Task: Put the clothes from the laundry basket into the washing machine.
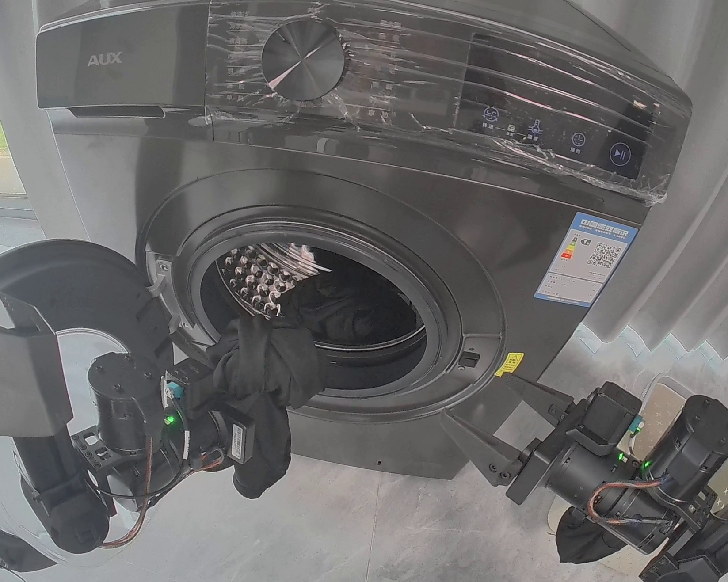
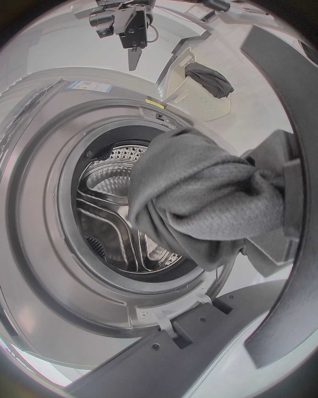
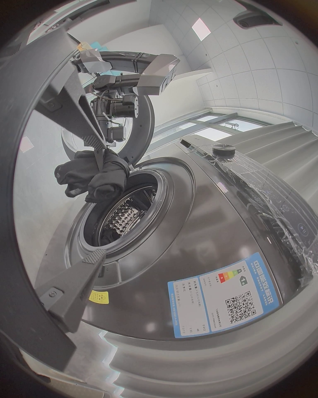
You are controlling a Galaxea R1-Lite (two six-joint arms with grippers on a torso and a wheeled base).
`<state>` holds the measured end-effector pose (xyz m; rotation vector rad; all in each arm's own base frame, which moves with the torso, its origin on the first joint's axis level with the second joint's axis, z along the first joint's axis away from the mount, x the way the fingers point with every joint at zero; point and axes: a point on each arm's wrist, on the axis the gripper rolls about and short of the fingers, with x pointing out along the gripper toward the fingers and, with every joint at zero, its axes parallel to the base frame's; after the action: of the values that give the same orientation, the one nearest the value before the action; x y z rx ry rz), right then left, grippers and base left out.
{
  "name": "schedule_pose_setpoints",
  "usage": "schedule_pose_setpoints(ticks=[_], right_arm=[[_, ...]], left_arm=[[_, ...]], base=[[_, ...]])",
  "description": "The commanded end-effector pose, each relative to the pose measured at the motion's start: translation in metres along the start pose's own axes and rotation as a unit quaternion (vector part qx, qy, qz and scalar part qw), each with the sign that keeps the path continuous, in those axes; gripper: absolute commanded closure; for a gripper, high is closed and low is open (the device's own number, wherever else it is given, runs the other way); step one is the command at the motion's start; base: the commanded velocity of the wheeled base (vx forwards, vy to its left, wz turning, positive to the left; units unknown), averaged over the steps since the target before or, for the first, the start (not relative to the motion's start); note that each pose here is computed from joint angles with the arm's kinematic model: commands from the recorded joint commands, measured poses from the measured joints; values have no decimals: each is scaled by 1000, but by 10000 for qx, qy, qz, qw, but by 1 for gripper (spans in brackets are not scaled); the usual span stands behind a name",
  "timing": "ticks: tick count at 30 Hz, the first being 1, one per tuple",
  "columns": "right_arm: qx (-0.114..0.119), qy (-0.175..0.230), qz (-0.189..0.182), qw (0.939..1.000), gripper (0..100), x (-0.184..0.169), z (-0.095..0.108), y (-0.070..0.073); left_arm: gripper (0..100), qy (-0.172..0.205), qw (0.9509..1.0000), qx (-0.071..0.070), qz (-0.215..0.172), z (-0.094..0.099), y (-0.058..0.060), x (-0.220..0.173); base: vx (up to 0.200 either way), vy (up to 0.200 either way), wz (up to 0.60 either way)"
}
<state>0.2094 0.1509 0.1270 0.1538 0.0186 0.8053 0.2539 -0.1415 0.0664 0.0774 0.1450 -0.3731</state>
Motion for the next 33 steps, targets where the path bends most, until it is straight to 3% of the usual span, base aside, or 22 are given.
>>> schedule_pose_setpoints(ticks=[1,6,8,11,13,17,22,24,28,33], right_arm=[[2,7,0,10000,0,0,0,0],[3,8,8,10000,0,0,0,0],[13,19,29,10000,0,1,-1,2],[1,-11,34,10000,0,0,0,3],[8,27,36,10000,0,0,-1,3],[21,96,40,9999,0,-3,-4,4],[24,151,48,9999,0,-6,-5,4],[31,189,49,9998,0,-8,-7,4],[35,250,48,9997,0,-10,-9,5],[49,361,31,9993,0,-13,-13,5]], left_arm=[[100,14,10000,7,-65,-1,-4,-1],[100,26,9995,-9,-323,-1,-19,-4],[100,50,9988,-138,-466,-2,-25,-7],[100,10,9961,-467,-746,0,-41,-8],[100,-66,9955,-571,-758,3,-42,-3],[100,-180,9974,-402,-562,-1,-38,21],[100,57,9977,-469,-487,-20,-39,35],[100,46,9973,-588,-433,-24,-41,45],[100,-318,9951,-924,-122,-19,-46,74],[100,-465,9941,-977,-49,-23,-51,95]], base=[[200,0,0],[160,0,0],[0,0,0],[0,0,0],[0,0,0],[0,0,0],[0,0,0],[0,0,0],[0,0,0],[0,0,0]])
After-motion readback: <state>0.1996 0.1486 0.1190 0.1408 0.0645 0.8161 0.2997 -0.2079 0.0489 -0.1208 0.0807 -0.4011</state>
